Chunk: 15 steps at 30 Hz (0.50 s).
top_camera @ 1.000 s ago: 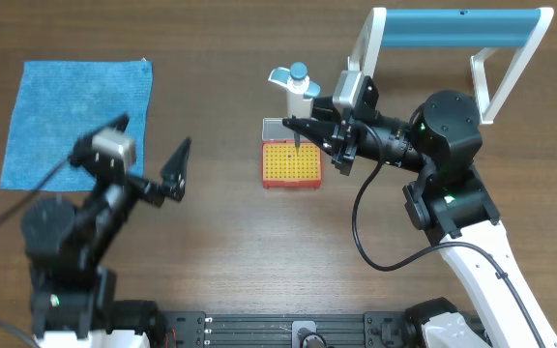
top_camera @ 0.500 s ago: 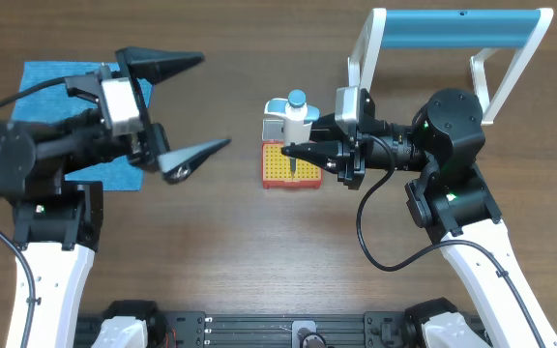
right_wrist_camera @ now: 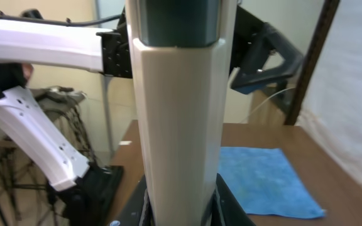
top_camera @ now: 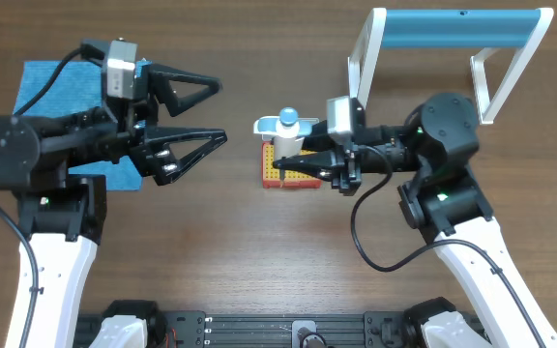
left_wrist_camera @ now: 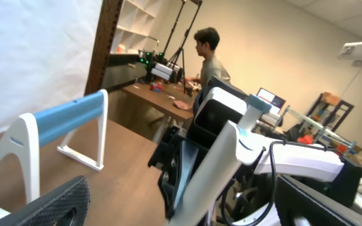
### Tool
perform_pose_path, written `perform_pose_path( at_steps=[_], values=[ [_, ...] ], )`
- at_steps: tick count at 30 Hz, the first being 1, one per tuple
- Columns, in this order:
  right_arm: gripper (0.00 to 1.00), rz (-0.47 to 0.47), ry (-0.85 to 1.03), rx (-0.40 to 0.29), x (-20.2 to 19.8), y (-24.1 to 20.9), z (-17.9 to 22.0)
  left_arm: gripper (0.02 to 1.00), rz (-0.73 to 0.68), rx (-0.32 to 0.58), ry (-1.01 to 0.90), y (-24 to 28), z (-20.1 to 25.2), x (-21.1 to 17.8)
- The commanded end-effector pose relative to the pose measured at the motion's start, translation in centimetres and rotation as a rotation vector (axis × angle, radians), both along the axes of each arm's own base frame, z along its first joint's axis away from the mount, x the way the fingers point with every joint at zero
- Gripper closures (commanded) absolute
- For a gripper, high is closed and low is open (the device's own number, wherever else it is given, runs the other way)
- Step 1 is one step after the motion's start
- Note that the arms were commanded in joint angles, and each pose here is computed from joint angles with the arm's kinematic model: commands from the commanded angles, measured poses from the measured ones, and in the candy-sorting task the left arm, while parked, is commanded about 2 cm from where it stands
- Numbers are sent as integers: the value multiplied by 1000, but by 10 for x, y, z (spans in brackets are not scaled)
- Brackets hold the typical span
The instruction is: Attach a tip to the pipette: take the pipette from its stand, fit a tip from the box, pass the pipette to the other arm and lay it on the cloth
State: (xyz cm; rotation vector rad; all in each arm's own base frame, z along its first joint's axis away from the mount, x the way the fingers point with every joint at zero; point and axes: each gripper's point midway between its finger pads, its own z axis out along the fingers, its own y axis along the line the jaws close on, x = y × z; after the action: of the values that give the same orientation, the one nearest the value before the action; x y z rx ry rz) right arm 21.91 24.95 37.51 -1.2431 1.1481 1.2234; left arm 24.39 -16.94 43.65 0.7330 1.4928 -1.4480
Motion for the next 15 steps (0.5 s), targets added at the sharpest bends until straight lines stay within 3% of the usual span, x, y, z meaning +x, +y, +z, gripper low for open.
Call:
perform_pose_path(
  at_steps=[1, 6, 15],
  values=[
    [925, 45, 201, -10, 8, 13, -5, 40, -91, 16, 15, -15, -5, -6],
    [925, 50, 233, 9, 18, 17, -4, 42, -210, 44, -22, -30, -9, -23],
    [925, 53, 323, 17, 19, 27, -4, 49, -214, 44, -19, -31, -10, -22]
  ],
)
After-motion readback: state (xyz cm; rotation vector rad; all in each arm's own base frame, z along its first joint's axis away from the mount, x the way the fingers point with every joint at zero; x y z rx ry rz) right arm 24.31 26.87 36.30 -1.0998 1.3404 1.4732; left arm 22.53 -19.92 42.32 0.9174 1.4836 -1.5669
